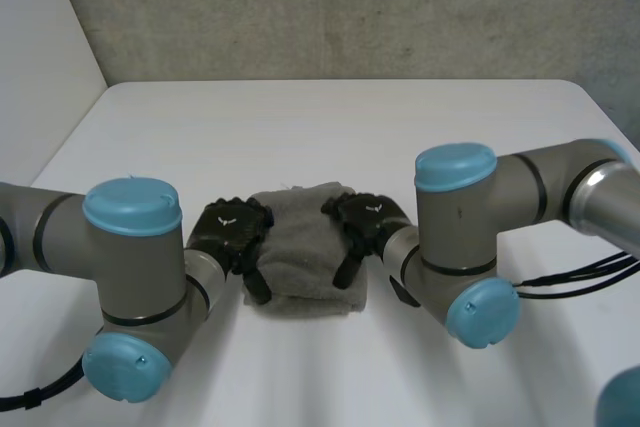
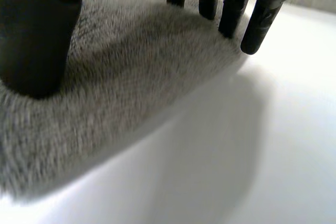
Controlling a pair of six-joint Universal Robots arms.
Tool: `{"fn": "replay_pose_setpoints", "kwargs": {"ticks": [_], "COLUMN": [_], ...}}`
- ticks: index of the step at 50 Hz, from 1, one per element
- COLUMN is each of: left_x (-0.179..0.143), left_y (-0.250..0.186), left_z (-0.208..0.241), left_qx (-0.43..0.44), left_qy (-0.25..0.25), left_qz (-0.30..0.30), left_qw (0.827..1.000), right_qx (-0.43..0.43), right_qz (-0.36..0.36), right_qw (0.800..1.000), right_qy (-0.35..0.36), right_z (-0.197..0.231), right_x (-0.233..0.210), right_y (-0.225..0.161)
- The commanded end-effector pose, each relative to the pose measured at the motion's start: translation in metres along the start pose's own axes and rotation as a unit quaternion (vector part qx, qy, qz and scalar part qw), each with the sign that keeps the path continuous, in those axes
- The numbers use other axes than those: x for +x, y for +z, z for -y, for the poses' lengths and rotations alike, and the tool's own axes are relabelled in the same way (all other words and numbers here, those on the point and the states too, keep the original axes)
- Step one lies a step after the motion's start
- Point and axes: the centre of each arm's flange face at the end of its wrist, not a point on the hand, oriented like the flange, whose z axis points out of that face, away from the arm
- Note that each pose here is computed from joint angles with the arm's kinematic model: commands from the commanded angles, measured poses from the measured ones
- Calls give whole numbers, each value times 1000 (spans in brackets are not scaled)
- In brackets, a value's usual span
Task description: Fold the towel.
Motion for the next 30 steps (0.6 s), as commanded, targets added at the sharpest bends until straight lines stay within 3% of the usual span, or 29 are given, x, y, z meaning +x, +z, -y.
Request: {"fn": "replay_pose_setpoints", "kwargs": {"ticks": [1, 8, 16, 23, 30], "left_x": [-2, -3, -18, -56, -59], "left_y": [-10, -34, -77, -96, -100], "left_z": [28, 72, 135, 162, 162], "left_qx": [42, 109, 203, 211, 197], "left_qy": [-6, -13, -21, -35, -35], "left_qz": [2, 4, 23, 75, 79], "left_qw": [999, 994, 979, 974, 977], "right_qx": [44, 122, 186, 201, 189], "right_qz": [4, -8, -71, -129, -178], "right_qw": [999, 993, 980, 971, 965], "right_qy": [2, 3, 8, 0, -25], "right_z": [33, 92, 151, 167, 162], "right_x": [-2, 5, 49, 77, 92], "right_y": [-16, -59, -115, -145, -153]}}
